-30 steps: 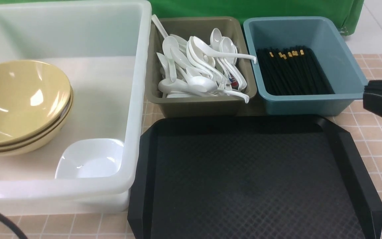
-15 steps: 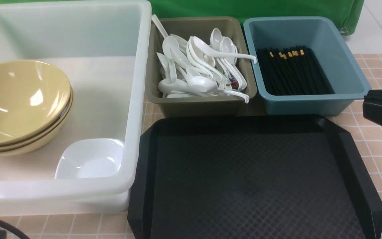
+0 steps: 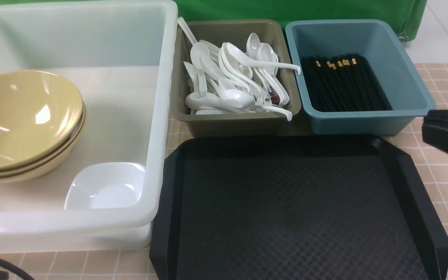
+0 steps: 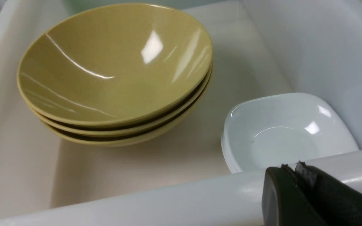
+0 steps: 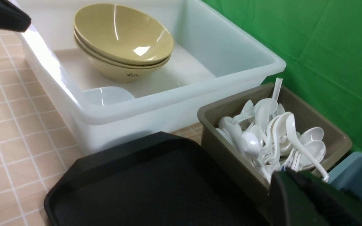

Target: On brown table put chopsticks spoon bowls plates into blue grey white boxes.

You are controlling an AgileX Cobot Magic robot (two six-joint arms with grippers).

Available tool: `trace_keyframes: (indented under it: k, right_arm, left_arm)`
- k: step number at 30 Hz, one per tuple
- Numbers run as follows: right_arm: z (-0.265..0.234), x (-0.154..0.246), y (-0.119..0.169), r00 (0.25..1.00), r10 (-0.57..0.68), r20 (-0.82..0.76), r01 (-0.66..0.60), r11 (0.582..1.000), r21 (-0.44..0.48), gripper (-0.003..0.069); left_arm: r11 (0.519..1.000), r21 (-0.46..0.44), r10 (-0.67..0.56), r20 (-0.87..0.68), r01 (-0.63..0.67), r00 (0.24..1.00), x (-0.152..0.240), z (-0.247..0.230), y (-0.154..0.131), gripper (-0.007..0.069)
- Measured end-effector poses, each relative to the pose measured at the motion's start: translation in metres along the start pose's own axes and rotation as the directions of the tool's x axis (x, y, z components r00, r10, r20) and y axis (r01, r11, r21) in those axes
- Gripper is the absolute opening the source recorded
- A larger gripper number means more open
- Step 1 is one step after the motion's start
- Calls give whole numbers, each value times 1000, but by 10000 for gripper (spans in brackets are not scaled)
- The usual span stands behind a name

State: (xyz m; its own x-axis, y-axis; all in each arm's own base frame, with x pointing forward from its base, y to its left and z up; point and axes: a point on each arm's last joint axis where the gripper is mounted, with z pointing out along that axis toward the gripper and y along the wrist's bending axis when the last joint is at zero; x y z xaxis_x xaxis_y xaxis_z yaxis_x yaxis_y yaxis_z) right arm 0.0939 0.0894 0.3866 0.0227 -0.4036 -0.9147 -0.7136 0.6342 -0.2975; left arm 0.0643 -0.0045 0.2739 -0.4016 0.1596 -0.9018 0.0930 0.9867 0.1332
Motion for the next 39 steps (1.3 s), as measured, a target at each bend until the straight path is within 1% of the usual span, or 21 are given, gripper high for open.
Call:
trace_keyframes:
  k: [3, 5, 7, 9, 11, 13, 14, 15, 16, 19, 20, 22, 23, 24, 26, 29, 30, 31, 33, 39]
  right_arm:
    - [3, 10, 3, 999, 28, 39, -29, 1000, 10, 48]
    - [2, 25, 7, 995, 54, 86, -57, 998, 33, 48]
    - [-4, 42, 6, 982, 118, 148, -131, 988, 85, 48]
    - [-11, 58, 5, 969, 174, 177, -200, 969, 146, 48]
    - [-18, 77, 4, 945, 253, 206, -296, 931, 216, 48]
    - [-27, 102, 4, 917, 325, 232, -387, 867, 314, 48]
    - [-28, 104, 4, 913, 333, 236, -397, 859, 323, 48]
    - [-34, 122, 6, 900, 353, 257, -432, 805, 406, 48]
    - [-36, 132, 7, 896, 355, 266, -441, 776, 450, 48]
    - [-42, 156, 12, 890, 358, 284, -457, 704, 544, 48]
    - [-43, 164, 14, 889, 356, 288, -457, 666, 590, 48]
    - [-43, 176, 17, 890, 355, 288, -455, 626, 633, 48]
    - [-43, 179, 17, 889, 360, 283, -454, 618, 642, 48]
    - [-42, 188, 19, 888, 364, 280, -453, 595, 664, 48]
    - [-38, 206, 24, 886, 385, 258, -448, 568, 690, 48]
    - [-34, 219, 26, 883, 413, 223, -439, 560, 703, 48]
    - [-34, 221, 27, 869, 438, 228, -459, 547, 699, 48]
    - [-34, 221, 27, 867, 443, 227, -462, 545, 700, 48]
    - [-34, 227, 29, 840, 503, 203, -482, 522, 703, 48]
    - [-34, 230, 30, 844, 510, 167, -462, 529, 712, 48]
  left_arm:
    - [1000, 0, 0, 0, 0, 1000, 0, 0, 0, 1]
    - [1000, 1, 0, -2, 0, 1000, 0, 0, 0, 1]
    - [1000, 1, -1, -1, 1, 1000, 0, 0, 0, 1]
    - [1000, 1, -1, -1, 1, 1000, 0, 0, 0, 1]
    - [1000, 1, -1, -2, 1, 1000, 0, 0, 0, 1]
    - [1000, 1, -1, -2, 1, 1000, 0, 0, 0, 1]
    - [1000, 1, -1, -2, 1, 1000, 0, 0, 0, 1]
    - [1000, 1, -1, -2, 1, 1000, 0, 0, 0, 1]
    - [1000, 1, -1, -2, 1, 1000, 0, 0, 0, 1]
    - [1000, 1, -1, -2, 1, 1000, 0, 0, 0, 1]
    - [1000, 1, -1, -2, 1, 1000, 0, 0, 0, 1]
    - [1000, 1, -1, -2, 1, 1000, 0, 0, 0, 1]
    - [1000, 1, -1, -2, 1, 1000, 0, 0, 0, 1]
    - [1000, 1, -1, -2, 1, 1000, 0, 0, 0, 1]
    - [1000, 1, -1, -2, 1, 1000, 0, 0, 0, 1]
    - [1000, 1, -1, -2, 1, 1000, 0, 0, 0, 1]
    - [1000, 1, -1, -2, 1, 1000, 0, 0, 0, 1]
    - [1000, 1, -1, -2, 1, 1000, 0, 0, 0, 1]
    - [1000, 2, -1, -4, 1, 1000, 0, 0, 0, 1]
    - [1000, 3, -1, -7, 1, 1000, 1, 0, 0, 1]
